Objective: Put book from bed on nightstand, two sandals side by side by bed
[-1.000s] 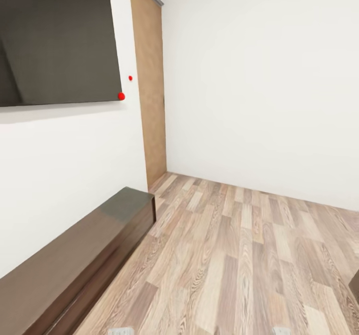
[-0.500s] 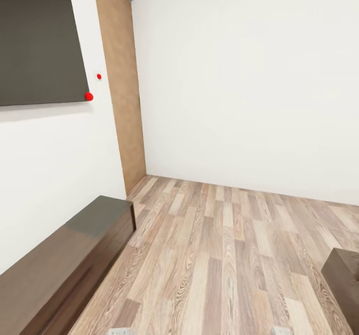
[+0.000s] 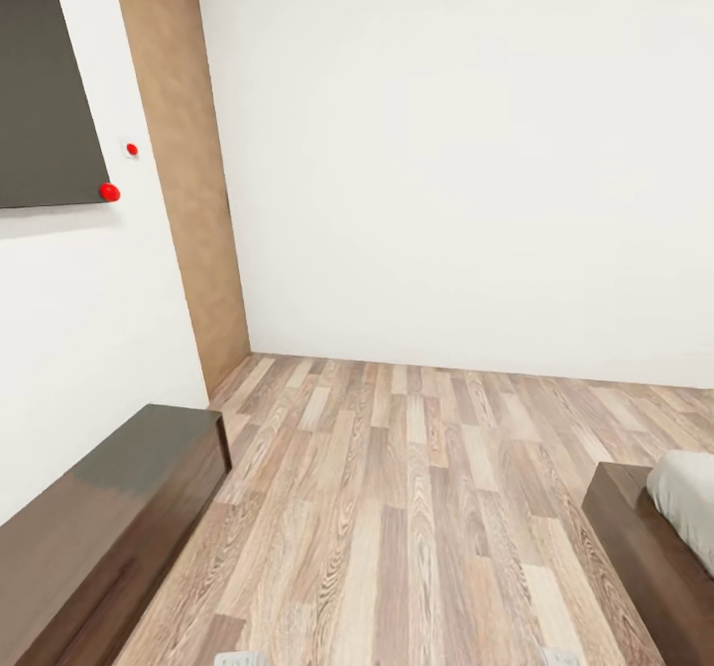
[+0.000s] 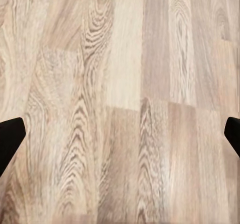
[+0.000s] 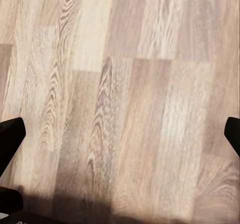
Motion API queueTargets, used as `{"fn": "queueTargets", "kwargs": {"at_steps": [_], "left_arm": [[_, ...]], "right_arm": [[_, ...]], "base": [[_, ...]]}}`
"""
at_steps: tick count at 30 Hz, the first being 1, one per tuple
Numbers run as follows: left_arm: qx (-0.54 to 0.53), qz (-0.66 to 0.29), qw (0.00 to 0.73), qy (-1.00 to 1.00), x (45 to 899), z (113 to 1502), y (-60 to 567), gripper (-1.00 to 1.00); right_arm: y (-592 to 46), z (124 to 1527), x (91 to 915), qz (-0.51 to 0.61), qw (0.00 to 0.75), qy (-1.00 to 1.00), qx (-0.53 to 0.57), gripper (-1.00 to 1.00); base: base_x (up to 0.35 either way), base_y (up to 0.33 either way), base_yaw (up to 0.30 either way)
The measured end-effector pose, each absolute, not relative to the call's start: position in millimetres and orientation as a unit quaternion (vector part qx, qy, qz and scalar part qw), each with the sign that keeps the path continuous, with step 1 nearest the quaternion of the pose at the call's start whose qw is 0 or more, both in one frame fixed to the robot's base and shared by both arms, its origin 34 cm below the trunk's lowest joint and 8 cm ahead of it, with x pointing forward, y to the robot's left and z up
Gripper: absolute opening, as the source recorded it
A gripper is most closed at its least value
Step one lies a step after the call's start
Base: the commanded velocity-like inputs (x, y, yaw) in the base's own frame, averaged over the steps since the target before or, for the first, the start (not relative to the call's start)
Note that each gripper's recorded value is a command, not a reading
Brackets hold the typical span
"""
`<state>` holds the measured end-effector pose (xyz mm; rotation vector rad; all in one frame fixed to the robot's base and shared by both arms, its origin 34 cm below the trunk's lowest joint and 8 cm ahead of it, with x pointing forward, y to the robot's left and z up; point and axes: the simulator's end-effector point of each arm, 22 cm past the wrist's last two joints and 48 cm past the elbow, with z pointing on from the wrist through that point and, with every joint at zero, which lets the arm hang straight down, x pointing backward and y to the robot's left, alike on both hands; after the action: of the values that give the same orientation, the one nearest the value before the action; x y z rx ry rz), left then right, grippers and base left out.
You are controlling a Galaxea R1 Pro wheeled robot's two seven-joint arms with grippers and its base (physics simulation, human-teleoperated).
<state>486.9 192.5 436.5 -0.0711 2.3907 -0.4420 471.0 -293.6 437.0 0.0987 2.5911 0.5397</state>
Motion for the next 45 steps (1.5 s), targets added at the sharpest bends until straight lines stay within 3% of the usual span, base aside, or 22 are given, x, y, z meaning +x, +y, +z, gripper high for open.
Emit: {"fn": "queueTargets", "kwargs": {"at_steps": [13,31,45], "left_arm": [[-0.027,-0.170,0.347,0.922,486.7,436.4,192.5,1.00],[-0.027,-0.172,0.347,0.921,486.4,436.6,192.0,1.00],[-0.028,-0.172,0.347,0.921,486.8,436.5,192.0,1.00]], "right_arm": [[-293.2,437.0,471.0,0.198,0.244,0.949,0.036,1.00],[-293.3,437.0,471.0,0.198,0.244,0.949,0.036,1.00],[-292.9,436.9,471.1,0.198,0.244,0.949,0.036,1.00]], "base": [[0.127,0.004,-0.283],[0.268,0.051,-0.283],[0.033,0.000,-0.283]]}}
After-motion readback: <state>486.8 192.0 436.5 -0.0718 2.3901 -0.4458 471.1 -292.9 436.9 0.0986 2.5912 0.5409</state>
